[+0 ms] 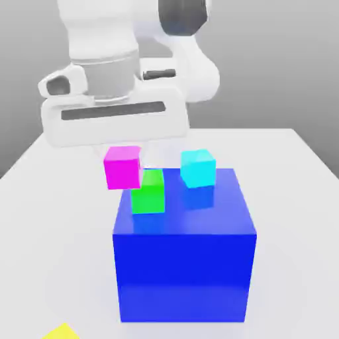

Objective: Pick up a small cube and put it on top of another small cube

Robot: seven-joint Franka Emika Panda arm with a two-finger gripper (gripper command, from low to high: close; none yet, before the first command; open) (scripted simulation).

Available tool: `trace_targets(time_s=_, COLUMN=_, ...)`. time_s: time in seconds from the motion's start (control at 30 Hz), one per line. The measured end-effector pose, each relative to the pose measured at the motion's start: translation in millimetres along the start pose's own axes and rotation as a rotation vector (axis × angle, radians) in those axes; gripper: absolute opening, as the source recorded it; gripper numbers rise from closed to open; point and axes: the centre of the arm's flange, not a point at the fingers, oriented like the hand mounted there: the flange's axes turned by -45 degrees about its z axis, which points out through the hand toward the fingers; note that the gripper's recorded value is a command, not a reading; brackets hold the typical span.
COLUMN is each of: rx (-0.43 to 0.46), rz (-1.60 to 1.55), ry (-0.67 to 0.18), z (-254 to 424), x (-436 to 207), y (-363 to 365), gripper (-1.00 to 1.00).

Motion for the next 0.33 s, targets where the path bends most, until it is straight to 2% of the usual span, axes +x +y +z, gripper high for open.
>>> trace_targets(time_s=0.1, rx=-0.043, rz=-0.028, ry=0.001, z=-10.9, x=-20.7, y=-17.2, gripper=-1.00)
trace_targets(time_s=0.2, rx=-0.054, rz=-0.033, ry=0.001, z=22.4, x=-24.0, y=-18.2, gripper=-1.00)
trace_targets(time_s=0.23, rx=-0.055, rz=-0.033, ry=0.001, z=36.0, x=-24.9, y=-17.7, gripper=1.00)
trace_targets(time_s=0.33, rx=-0.054, rz=-0.033, ry=0.001, z=36.0, x=-24.9, y=-17.7, gripper=1.00)
